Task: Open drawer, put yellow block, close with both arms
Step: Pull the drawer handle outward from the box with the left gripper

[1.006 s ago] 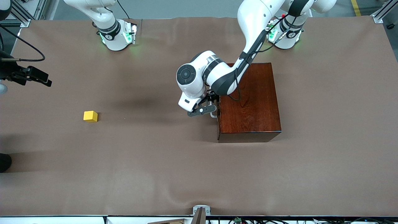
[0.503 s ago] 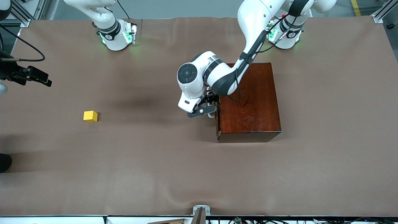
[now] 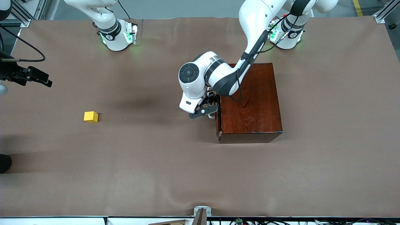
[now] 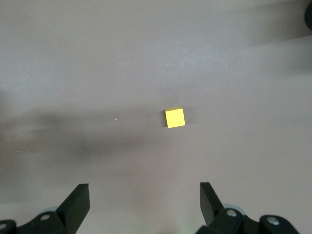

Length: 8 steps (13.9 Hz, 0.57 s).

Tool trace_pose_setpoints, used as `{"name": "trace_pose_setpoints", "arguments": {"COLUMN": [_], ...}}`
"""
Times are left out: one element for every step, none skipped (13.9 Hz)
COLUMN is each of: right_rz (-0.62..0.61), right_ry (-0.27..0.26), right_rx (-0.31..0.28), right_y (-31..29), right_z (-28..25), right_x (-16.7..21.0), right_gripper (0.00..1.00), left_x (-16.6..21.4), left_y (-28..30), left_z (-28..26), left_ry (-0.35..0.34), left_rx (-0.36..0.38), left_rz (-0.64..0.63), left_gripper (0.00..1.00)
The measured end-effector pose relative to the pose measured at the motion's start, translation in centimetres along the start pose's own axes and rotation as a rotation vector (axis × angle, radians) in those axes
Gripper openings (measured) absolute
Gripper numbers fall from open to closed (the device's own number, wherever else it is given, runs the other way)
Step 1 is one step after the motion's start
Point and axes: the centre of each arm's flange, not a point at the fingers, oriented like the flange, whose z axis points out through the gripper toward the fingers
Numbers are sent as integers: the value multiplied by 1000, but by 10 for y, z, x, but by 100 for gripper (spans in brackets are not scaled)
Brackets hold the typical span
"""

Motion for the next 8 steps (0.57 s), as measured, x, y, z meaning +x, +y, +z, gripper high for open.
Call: {"name": "trace_pose_setpoints", "arguments": {"right_rz": [0, 0, 0, 0, 0, 0, 0, 0], "right_ry": [0, 0, 0, 0, -1, -2, -2, -2], "right_rx": [0, 0, 0, 0, 0, 0, 0, 0], "right_y": [0, 0, 0, 0, 0, 0, 0, 0], "right_z": [0, 0, 0, 0, 1, 1, 1, 1], "right_x": [0, 0, 0, 0, 0, 0, 0, 0], "right_gripper": [100, 100, 100, 100, 100, 100, 100, 100], "left_x": [-1, -4, -6, -8, -9, -10, -10, -10], "left_y": [2, 5, 8, 10, 12, 12, 12, 12], "left_z": [-1, -3, -5, -6, -7, -7, -7, -8], "left_ry": [5, 12, 20, 28, 34, 36, 37, 37], "left_rx": [-11, -25, -41, -54, -65, -68, -68, -68], "left_rz": [-3, -6, -8, -10, -16, -18, -19, -19], "left_gripper": [100, 100, 100, 100, 100, 100, 100, 100]}}
